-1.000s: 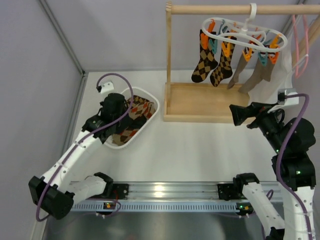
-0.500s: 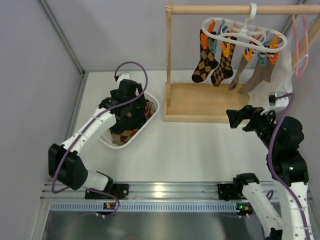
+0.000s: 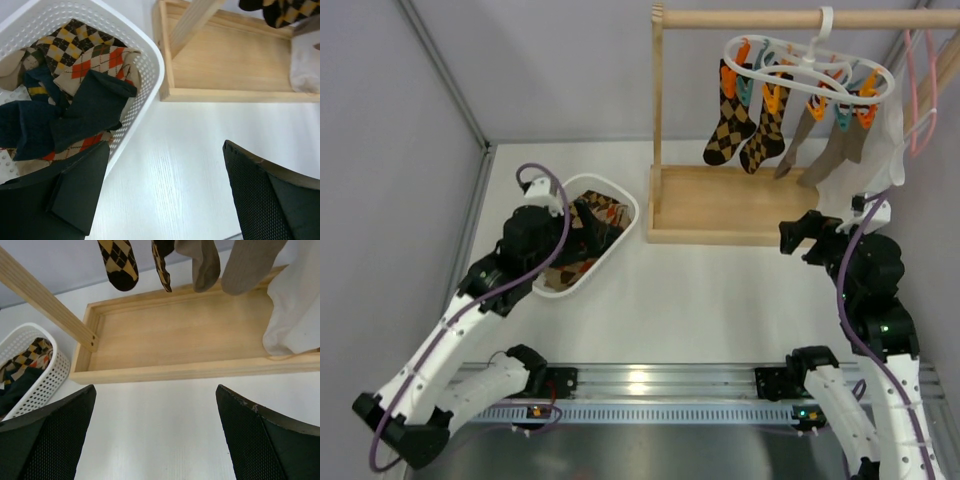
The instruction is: Remove the socks clipped to the hanger
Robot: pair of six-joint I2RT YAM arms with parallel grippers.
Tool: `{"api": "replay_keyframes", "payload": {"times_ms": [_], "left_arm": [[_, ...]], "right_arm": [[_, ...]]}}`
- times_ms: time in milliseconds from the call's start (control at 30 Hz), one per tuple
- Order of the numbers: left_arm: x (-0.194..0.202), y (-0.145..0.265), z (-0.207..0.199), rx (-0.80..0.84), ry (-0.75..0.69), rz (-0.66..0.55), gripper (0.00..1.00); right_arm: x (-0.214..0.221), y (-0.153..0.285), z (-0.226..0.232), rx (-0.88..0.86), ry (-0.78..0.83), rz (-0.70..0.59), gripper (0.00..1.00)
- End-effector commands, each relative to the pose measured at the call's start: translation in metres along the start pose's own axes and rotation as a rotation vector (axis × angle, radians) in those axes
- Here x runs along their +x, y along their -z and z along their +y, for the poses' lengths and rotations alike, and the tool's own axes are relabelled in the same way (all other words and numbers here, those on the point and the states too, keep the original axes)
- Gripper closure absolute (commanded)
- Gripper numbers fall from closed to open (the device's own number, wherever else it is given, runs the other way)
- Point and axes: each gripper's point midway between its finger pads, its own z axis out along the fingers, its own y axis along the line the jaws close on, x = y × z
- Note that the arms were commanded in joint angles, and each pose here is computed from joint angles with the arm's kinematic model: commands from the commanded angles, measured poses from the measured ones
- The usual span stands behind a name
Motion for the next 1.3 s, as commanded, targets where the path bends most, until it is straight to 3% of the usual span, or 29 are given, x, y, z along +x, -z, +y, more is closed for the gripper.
{"api": "replay_keyframes", "payload": {"times_ms": [0, 233, 400, 600, 767, 1267], "left_arm": [[0.02, 0.027, -0.004, 0.112, -0.043, 0.03, 0.02], [0.047, 0.07, 0.014, 0.144, -0.165, 0.114, 0.02], [0.037, 0.094, 0.003, 0.245, -0.209, 0.062, 0.02], [0.028, 0.091, 0.021, 0.136, -0.151, -0.014, 0.02], [0.033, 0.083, 0.022, 0.129, -0.126, -0.006, 0.02], [0.026, 0.09, 0.027, 0.12, -0.114, -0.06, 0.02]], "right_arm": [[-0.012, -0.018, -0.003, 0.016, -0.066, -0.117, 0.0], [0.009, -0.062, -0.01, -0.001, -0.049, -0.176, 0.01], [0.012, -0.104, -0.035, 0.116, 0.015, -0.171, 0.01], [-0.006, -0.153, -0.057, 0.163, 0.051, -0.209, 0.0], [-0.017, -0.192, -0.09, 0.252, 0.09, -0.187, 0.03], [-0.041, -0.233, -0.117, 0.317, 0.192, -0.269, 0.16]]}}
